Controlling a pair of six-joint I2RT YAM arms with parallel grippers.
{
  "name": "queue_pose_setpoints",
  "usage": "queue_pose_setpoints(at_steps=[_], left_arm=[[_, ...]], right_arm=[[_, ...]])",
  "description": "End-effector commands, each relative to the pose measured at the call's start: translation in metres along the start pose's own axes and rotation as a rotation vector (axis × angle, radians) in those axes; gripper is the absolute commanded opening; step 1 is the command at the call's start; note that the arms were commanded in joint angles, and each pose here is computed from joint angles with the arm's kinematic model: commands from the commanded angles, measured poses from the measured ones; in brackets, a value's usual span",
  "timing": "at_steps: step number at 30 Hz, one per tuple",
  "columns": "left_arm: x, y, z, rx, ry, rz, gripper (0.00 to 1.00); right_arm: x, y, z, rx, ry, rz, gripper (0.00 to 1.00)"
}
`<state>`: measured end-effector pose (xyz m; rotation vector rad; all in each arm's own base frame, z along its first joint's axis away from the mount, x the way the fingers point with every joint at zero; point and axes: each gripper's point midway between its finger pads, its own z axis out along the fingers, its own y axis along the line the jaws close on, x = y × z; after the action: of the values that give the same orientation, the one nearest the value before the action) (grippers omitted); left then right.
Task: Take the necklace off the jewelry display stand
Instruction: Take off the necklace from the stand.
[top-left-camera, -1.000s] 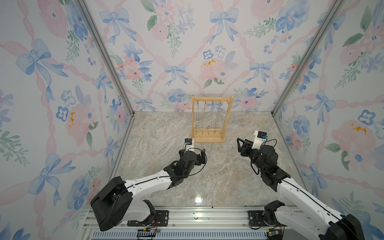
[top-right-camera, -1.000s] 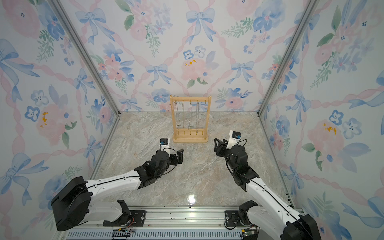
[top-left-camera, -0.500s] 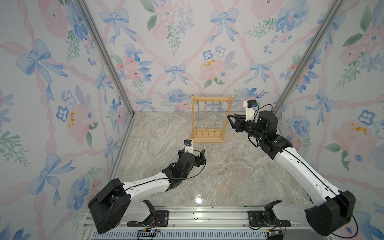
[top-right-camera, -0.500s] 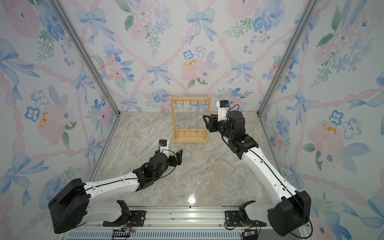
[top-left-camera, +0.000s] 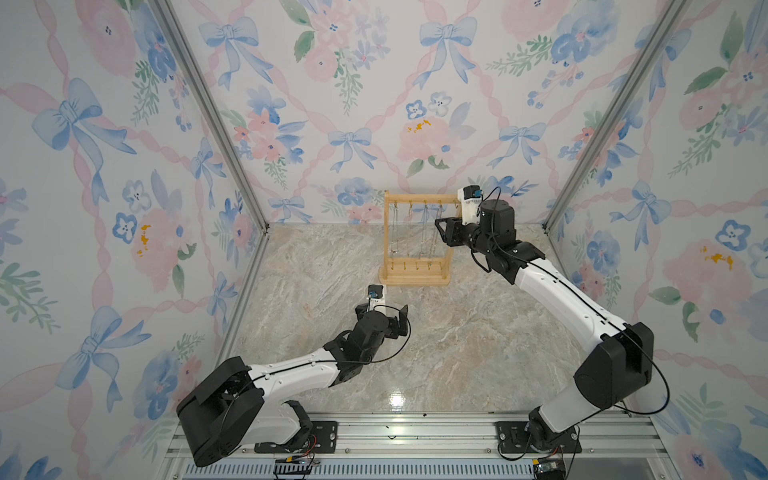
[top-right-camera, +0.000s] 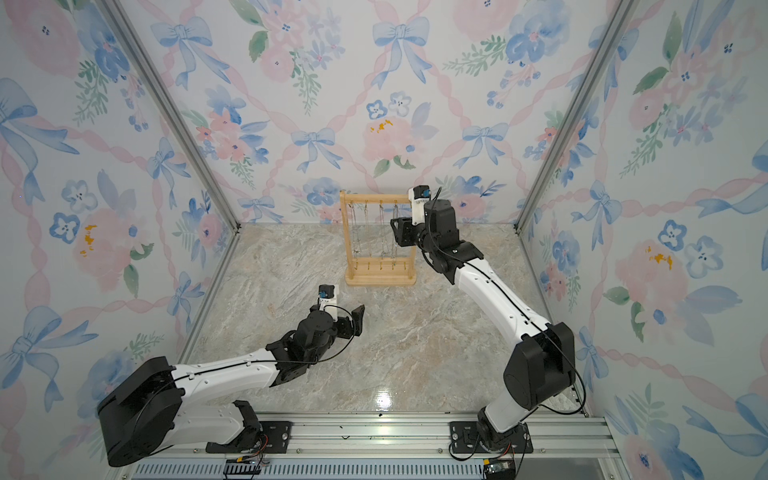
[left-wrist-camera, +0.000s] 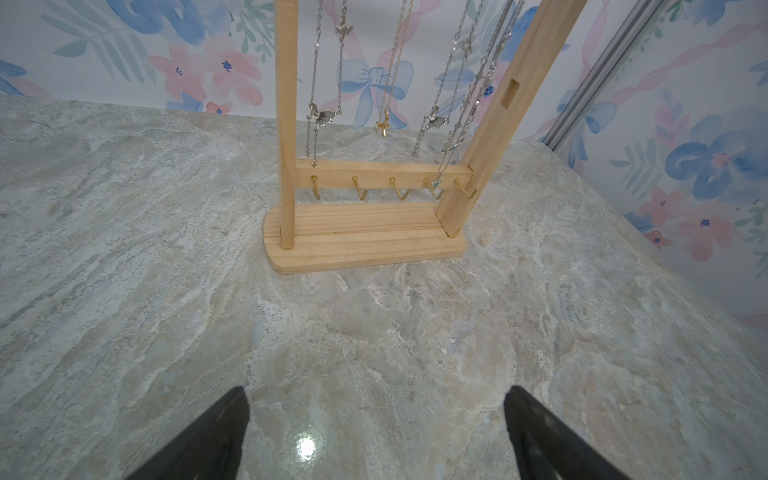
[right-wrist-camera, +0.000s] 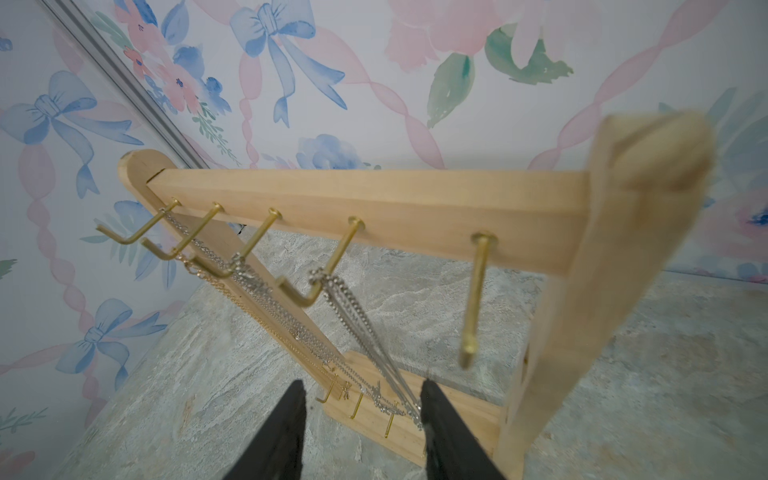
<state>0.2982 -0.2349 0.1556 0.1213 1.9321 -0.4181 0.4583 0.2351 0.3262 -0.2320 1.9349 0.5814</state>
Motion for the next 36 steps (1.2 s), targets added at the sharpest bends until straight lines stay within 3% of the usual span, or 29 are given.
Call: queue_pose_setpoints(at_steps=[1,25,36], left_arm=[[-0.007,0.001,-0.006,0.001,-0.036,0.003,0.98],[-0.008,-0.003,-0.008,0.029,-0.033,0.014,0.98],[-0.006,-0.005,-0.007,0.038,-0.025,0.019,0.98]], right_arm=[[-0.017,0.004,0.004,0.014,-0.038,-0.027,0.47],[-0.017,-0.003,0.03,0.042,-0.045,-0.052,0.37],[-0.019,0.001,0.031,0.035,-0.044,-0.059,0.23]])
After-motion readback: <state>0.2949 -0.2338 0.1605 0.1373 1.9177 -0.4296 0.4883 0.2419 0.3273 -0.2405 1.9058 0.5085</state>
